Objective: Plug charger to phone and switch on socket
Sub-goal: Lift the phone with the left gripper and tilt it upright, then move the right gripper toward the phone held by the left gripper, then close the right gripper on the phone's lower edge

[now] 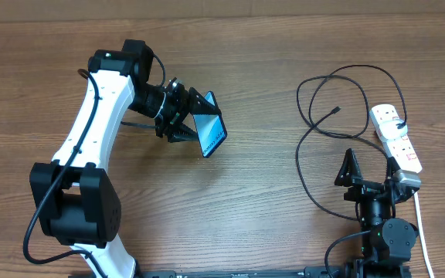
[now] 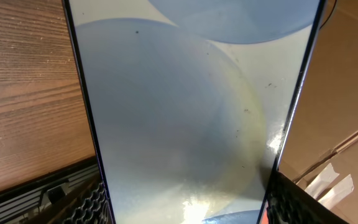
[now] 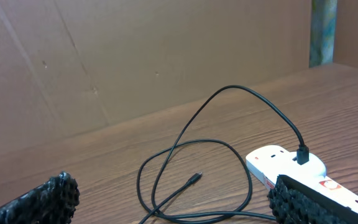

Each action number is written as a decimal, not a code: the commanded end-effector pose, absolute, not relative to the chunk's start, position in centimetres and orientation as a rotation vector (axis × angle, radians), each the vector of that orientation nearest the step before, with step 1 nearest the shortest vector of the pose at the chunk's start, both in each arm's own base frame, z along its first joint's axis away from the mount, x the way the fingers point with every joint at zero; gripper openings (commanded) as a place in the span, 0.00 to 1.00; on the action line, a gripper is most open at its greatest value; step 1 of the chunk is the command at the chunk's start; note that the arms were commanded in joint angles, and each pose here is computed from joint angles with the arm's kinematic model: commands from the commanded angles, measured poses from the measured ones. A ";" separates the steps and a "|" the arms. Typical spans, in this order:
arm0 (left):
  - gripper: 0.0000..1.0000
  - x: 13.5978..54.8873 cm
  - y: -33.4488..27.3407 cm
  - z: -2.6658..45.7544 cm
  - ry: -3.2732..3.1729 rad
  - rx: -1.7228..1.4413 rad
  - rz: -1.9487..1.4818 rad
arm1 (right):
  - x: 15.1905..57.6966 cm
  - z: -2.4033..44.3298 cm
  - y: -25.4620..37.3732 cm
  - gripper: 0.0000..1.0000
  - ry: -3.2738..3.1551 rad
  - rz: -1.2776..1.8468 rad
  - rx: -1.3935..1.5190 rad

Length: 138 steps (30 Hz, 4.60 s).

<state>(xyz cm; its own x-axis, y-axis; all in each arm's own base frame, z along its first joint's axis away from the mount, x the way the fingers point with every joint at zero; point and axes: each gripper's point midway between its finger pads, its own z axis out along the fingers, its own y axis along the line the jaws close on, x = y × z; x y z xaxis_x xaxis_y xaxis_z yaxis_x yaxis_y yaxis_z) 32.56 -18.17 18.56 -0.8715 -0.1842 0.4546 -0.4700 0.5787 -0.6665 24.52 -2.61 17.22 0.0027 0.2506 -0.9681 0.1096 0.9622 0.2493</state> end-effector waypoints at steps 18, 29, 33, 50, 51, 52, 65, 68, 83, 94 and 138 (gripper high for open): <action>0.52 33.2 -18.2 19.6 -2.545 0.391 1.273 | 24.5 17.0 -2.6 1.00 1.570 0.103 0.269; 0.49 33.2 -15.7 16.3 -2.748 0.359 0.965 | 24.5 17.0 -2.6 1.00 1.571 0.104 0.270; 0.48 33.3 -14.9 15.7 -2.787 0.362 0.891 | 24.5 17.4 -2.4 1.00 1.553 0.120 0.269; 0.51 34.1 -15.1 15.7 -2.822 0.343 0.912 | 21.0 18.1 9.8 1.00 1.680 1.268 0.266; 0.51 34.1 -15.1 15.7 -2.822 0.344 0.912 | 20.9 17.9 9.9 1.00 1.687 1.226 0.206; 0.51 34.1 -15.1 15.7 -2.822 0.344 0.912 | 20.9 17.5 9.9 0.99 1.702 1.190 0.178; 0.52 34.2 -15.1 15.7 -2.827 0.340 0.916 | 21.9 19.0 4.9 0.99 2.057 0.669 0.330; 0.52 34.0 -15.2 15.8 -2.815 0.343 0.919 | 21.3 22.1 5.3 0.99 2.115 0.700 0.344; 0.51 33.6 -15.2 15.8 -2.780 0.410 0.899 | 20.3 23.8 8.9 1.00 2.190 0.995 0.303; 0.51 34.1 -15.2 15.8 -2.773 0.472 0.901 | 23.6 19.6 11.1 1.00 2.073 1.195 0.187; 0.51 36.7 -15.8 15.9 -2.813 0.592 0.963 | 34.0 17.4 30.7 0.91 1.905 1.280 0.166</action>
